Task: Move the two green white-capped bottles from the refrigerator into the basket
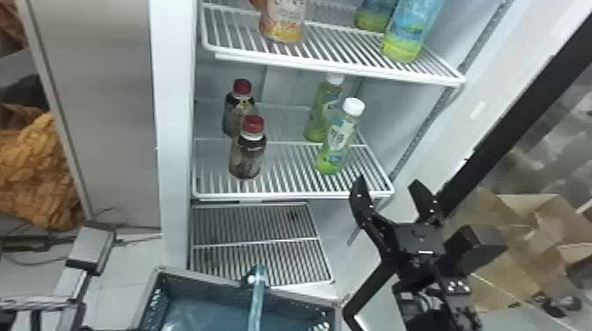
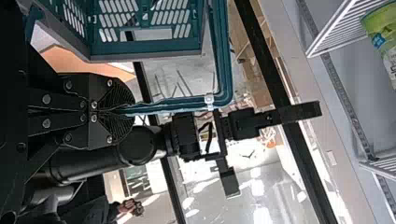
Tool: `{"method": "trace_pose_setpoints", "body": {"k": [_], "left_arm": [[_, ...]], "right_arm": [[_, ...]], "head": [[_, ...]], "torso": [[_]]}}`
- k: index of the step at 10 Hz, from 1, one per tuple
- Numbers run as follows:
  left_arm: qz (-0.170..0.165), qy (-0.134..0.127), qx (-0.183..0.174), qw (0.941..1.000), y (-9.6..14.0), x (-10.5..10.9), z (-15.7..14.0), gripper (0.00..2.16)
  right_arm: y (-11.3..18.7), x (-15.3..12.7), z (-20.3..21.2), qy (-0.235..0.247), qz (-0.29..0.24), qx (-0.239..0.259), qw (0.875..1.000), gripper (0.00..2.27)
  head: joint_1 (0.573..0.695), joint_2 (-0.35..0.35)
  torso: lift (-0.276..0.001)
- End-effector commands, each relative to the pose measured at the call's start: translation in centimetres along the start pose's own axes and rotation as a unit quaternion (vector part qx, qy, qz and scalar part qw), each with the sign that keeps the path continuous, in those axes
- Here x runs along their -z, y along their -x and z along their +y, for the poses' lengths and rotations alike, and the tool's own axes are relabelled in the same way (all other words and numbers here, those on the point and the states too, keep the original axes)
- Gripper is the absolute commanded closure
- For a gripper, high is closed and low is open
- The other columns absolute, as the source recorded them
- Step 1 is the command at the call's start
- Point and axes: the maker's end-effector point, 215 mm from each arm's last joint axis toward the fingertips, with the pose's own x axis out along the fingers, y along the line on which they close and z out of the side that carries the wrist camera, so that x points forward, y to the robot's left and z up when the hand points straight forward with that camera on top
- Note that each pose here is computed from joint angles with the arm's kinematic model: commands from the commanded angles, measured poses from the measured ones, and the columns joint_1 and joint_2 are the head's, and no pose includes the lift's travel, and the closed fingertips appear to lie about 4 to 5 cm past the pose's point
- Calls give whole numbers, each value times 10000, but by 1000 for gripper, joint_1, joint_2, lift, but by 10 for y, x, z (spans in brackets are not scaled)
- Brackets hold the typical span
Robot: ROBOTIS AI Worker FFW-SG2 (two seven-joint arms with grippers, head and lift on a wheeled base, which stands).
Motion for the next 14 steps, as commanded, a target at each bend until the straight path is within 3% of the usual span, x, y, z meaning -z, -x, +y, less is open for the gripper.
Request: {"method": "trace_pose_setpoints", "body": {"k": [1,9,14], "left_arm": [[-7,-1,-2,10000,0,0,0,1161],[-21,-16,26,10000,0,-1,-2,1161],[-17,-53,38,10000,-1,-4,-4,1161]], "right_arm": [[-13,10,1,25,14,-100,9999,90],[-80,42,3,40,42,-366,9993,70],[-112,41,6,92,-96,-431,9990,70]], "head": [[695,-350],[695,-350],[695,-350]], "torso": [[-263],[-263],[-263]]}}
